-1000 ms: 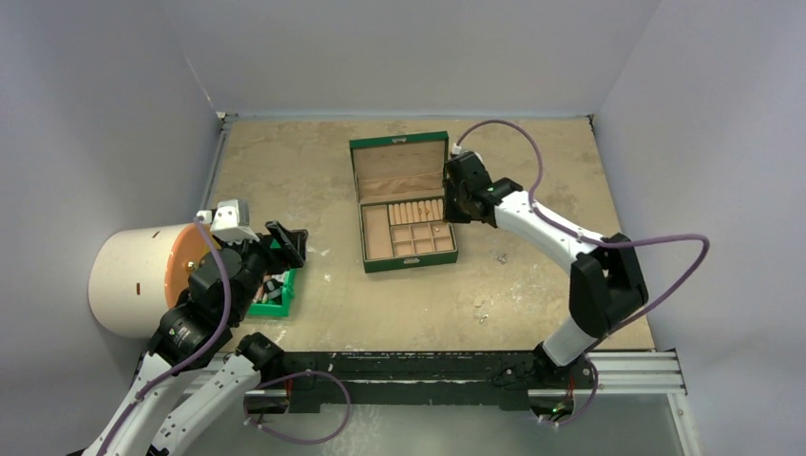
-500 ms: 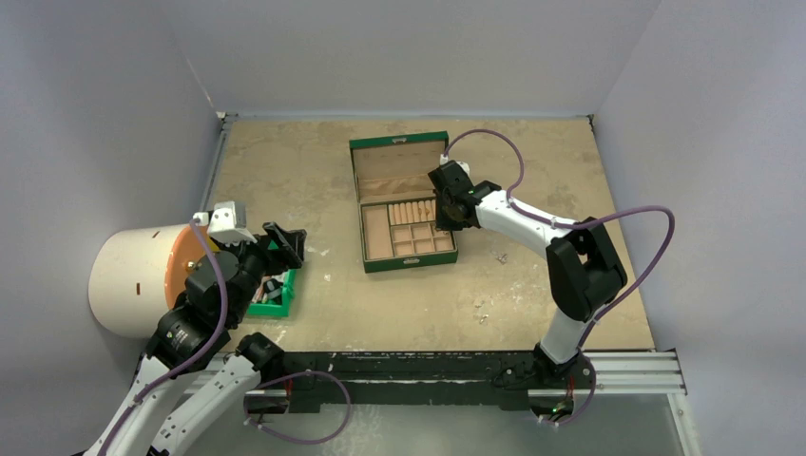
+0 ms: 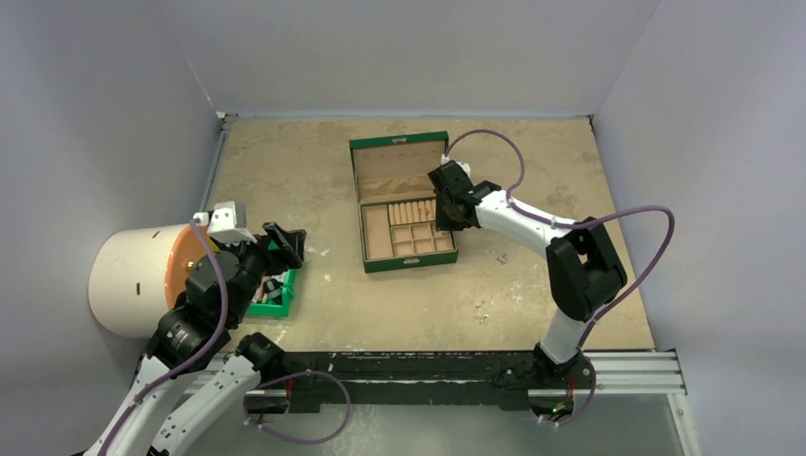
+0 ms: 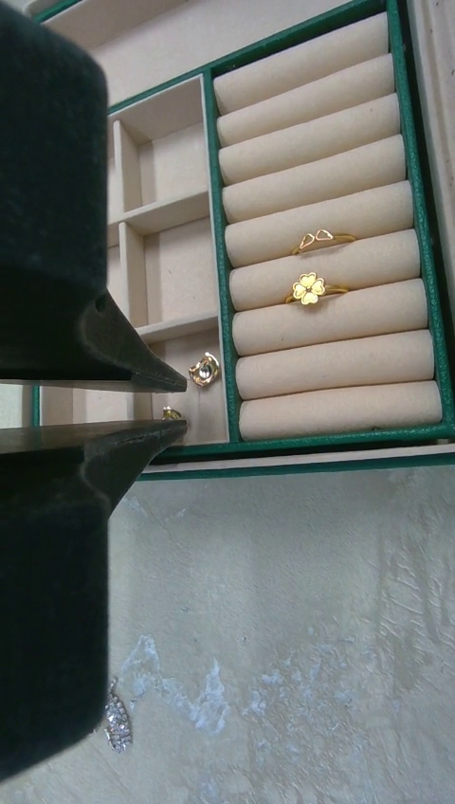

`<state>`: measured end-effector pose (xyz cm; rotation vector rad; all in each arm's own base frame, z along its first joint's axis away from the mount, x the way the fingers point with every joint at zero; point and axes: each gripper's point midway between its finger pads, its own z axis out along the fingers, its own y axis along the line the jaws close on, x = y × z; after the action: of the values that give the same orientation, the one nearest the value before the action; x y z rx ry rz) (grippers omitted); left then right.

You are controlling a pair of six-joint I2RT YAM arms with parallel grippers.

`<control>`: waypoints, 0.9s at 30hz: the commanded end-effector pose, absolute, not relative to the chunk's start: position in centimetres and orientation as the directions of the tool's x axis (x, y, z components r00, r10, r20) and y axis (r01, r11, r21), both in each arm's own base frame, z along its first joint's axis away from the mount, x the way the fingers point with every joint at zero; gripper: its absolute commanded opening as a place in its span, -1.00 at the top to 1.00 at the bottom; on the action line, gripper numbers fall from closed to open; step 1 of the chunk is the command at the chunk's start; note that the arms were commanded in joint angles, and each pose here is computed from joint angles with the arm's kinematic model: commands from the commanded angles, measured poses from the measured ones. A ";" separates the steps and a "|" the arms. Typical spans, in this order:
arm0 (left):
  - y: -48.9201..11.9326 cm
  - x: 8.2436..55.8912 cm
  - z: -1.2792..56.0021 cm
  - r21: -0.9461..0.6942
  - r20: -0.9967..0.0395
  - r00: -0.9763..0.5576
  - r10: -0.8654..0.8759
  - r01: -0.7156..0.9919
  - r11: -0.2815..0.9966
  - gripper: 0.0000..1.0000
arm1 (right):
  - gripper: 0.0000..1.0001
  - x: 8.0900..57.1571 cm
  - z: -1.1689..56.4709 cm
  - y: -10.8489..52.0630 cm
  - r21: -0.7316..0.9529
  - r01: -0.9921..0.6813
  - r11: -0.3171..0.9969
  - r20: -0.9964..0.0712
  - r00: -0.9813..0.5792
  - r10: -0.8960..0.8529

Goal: Organize the mixed jewelry

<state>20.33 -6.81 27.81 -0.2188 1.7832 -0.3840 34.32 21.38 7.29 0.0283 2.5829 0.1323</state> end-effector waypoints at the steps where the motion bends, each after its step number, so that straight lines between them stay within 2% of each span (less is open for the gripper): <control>1: -6.6 20.6 28.8 -0.393 -0.903 -0.206 -0.376 0.048 0.918 -0.54 | 0.61 35.3 9.5 21.4 0.112 0.019 0.994 -0.571 -0.817 0.080; 8: -6.6 20.6 28.7 -0.392 -0.903 -0.208 -0.375 0.047 0.919 -0.54 | 0.59 34.2 12.9 20.1 0.126 0.034 0.991 -0.614 -0.782 0.105; 15: -6.6 20.7 28.7 -0.390 -0.904 -0.212 -0.372 0.049 0.920 -0.54 | 0.51 30.8 15.8 17.6 0.162 0.055 0.985 -0.637 -0.757 0.147; 27: -6.8 20.8 28.6 -0.389 -0.903 -0.219 -0.370 0.052 0.920 -0.54 | 0.35 25.6 14.9 9.2 0.070 0.231 0.970 -0.661 -0.718 0.218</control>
<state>20.33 -6.81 27.81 -0.2188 1.7832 -0.3840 26.95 12.66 15.42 0.2194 2.4076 0.0864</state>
